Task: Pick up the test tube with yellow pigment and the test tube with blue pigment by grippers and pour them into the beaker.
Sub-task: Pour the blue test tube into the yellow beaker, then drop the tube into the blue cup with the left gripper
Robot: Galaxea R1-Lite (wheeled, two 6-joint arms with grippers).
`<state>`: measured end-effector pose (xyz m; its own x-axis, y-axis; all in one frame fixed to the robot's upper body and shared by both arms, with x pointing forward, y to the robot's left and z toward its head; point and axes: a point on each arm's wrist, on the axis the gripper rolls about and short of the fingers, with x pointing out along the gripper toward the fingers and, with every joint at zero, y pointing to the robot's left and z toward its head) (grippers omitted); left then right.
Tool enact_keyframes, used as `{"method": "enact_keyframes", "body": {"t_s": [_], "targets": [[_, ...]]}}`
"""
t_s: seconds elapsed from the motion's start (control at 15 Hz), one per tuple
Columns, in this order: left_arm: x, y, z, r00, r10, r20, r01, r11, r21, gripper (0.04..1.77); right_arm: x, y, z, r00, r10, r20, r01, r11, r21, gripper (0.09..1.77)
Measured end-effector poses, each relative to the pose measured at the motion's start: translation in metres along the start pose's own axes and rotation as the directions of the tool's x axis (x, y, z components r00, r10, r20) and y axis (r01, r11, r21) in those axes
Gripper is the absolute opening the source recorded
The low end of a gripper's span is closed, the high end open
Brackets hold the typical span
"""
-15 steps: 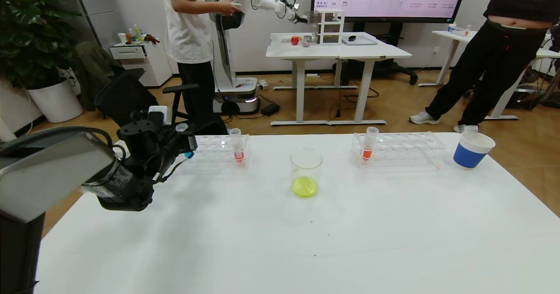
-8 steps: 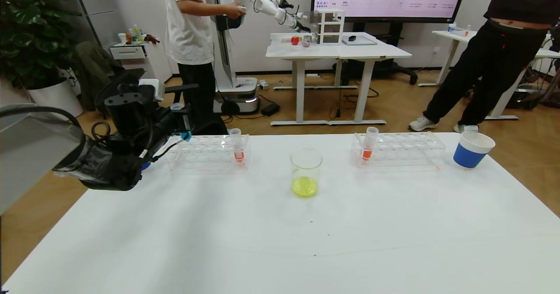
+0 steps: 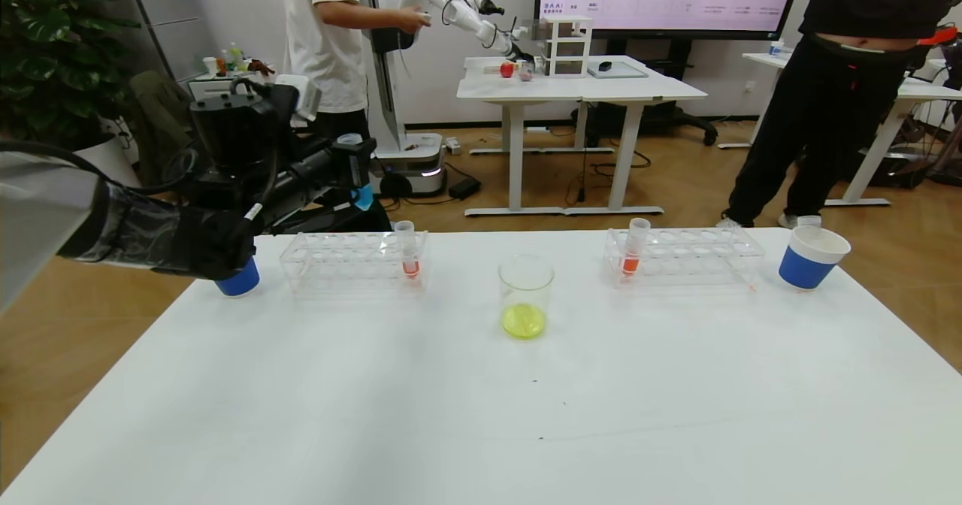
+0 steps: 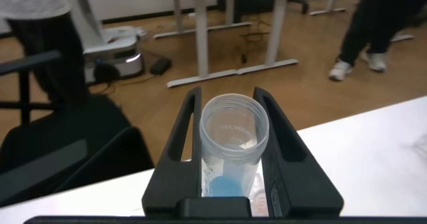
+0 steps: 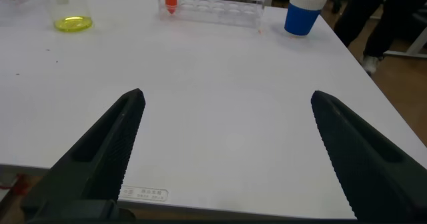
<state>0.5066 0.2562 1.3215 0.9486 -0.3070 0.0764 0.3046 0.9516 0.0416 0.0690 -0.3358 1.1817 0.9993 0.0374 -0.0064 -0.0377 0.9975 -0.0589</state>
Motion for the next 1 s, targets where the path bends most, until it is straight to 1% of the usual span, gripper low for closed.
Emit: {"method": "enact_keyframes", "body": {"t_s": [0.07,0.13,0.2,0.27,0.4,0.53,0.6,0.67,0.87,0.93,1.0], "targets": [[0.001,-0.014,0.007,0.996,-0.081,0.024,0.081,0.996,0.026,0.52,0.000,0.000,0.000,1.000,0.000,0.000,0.000,1.000,0.000,1.74],[0.002,-0.025,0.010,0.987,-0.158,0.043,0.156,0.986,0.055,0.52,0.000,0.000,0.000,1.000,0.000,0.000,0.000,1.000,0.000,1.74],[0.002,-0.036,0.012,0.973,-0.224,0.063,0.219,0.972,0.083,0.52,0.000,0.000,0.000,1.000,0.000,0.000,0.000,1.000,0.000,1.74],[0.003,-0.047,0.012,0.958,-0.277,0.078,0.269,0.957,0.107,0.52,0.000,0.000,0.000,1.000,0.000,0.000,0.000,1.000,0.000,1.74],[0.008,-0.070,0.007,0.934,-0.346,0.091,0.331,0.932,0.152,0.52,0.000,0.000,0.000,1.000,0.000,0.000,0.000,1.000,0.000,1.74],[0.015,-0.090,-0.001,0.913,-0.391,0.115,0.362,0.908,0.211,0.52,0.000,0.000,0.000,1.000,0.000,0.000,0.000,1.000,0.000,1.74],[0.018,-0.098,-0.007,0.906,-0.405,0.128,0.367,0.898,0.243,0.52,0.000,0.000,0.000,1.000,0.000,0.000,0.000,1.000,0.000,1.74],[0.022,-0.105,-0.015,0.899,-0.417,0.132,0.369,0.886,0.280,0.52,0.000,0.000,0.000,1.000,0.000,0.000,0.000,1.000,0.000,1.74],[0.033,-0.124,-0.032,0.883,-0.451,0.127,0.390,0.858,0.333,0.52,0.000,0.000,0.000,1.000,0.000,0.000,0.000,1.000,0.000,1.74],[0.037,-0.128,-0.037,0.875,-0.467,0.128,0.397,0.844,0.361,0.52,0.000,0.000,0.000,1.000,0.000,0.000,0.000,1.000,0.000,1.74],[0.041,-0.130,-0.042,0.860,-0.495,0.126,0.411,0.817,0.406,0.52,0.000,0.000,0.000,1.000,0.000,0.000,0.000,1.000,0.000,1.74]]}}
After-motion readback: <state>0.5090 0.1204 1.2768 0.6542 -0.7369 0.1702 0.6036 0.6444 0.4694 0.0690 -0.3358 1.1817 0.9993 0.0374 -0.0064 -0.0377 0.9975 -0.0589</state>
